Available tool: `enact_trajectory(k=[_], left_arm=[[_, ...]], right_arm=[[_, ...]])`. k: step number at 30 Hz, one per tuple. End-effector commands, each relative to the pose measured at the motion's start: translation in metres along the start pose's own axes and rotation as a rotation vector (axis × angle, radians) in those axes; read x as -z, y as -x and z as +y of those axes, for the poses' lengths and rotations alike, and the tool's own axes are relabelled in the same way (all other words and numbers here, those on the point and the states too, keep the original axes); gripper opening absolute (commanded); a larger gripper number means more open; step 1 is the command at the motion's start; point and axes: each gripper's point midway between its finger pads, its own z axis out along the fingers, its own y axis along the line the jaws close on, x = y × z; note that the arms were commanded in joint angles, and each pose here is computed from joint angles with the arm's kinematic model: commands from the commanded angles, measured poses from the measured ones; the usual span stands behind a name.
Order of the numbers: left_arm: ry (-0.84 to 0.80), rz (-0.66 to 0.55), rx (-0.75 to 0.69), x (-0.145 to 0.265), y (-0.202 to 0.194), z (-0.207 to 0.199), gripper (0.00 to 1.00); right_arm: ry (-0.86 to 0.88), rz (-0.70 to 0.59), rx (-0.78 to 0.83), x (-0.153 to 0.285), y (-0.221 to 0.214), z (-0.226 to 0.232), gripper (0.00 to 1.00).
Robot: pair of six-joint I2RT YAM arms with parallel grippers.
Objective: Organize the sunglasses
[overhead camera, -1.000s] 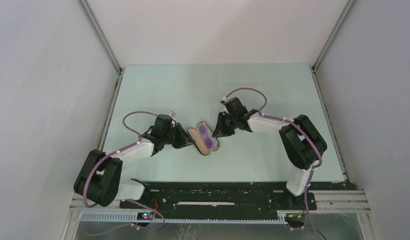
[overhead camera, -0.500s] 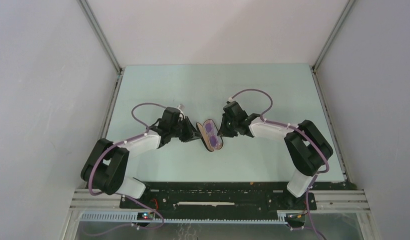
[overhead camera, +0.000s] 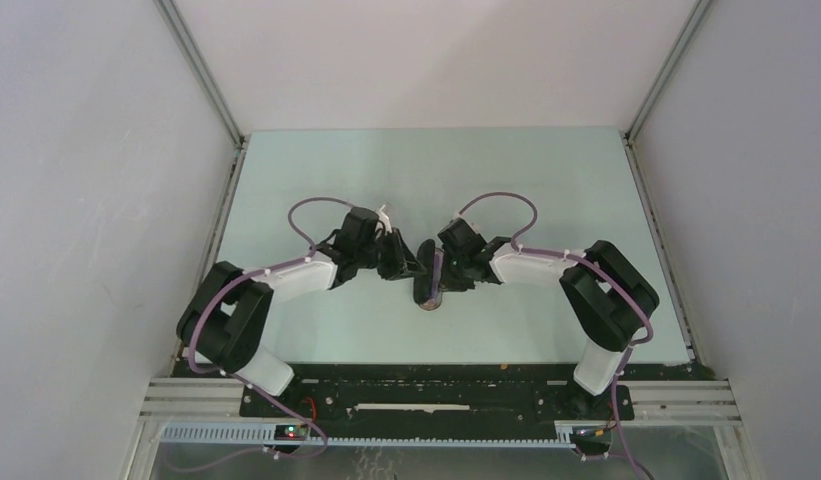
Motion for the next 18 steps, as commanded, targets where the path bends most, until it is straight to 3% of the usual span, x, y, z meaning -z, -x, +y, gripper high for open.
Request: enact_trajectory(k=[1,14,18], left_arm=[[-0.025,0.068,-0.017,-0.008,-0.013,-0.008,0.18],[0.000,0.088,-0.007,-0.014,-0.020,0.004,0.18],[0.015,0.077,-0.026,-0.008,-0.018,0.002,0.18]], right_arm=[[0.180,-0.045,-0.011,0.013,0.012,0.053,0.07],[0.184,-0.050,-0.014,0.019,0.011,0.056,0.08],[0.193,-0.066,-0.021,0.029,0.011,0.054,0.14]])
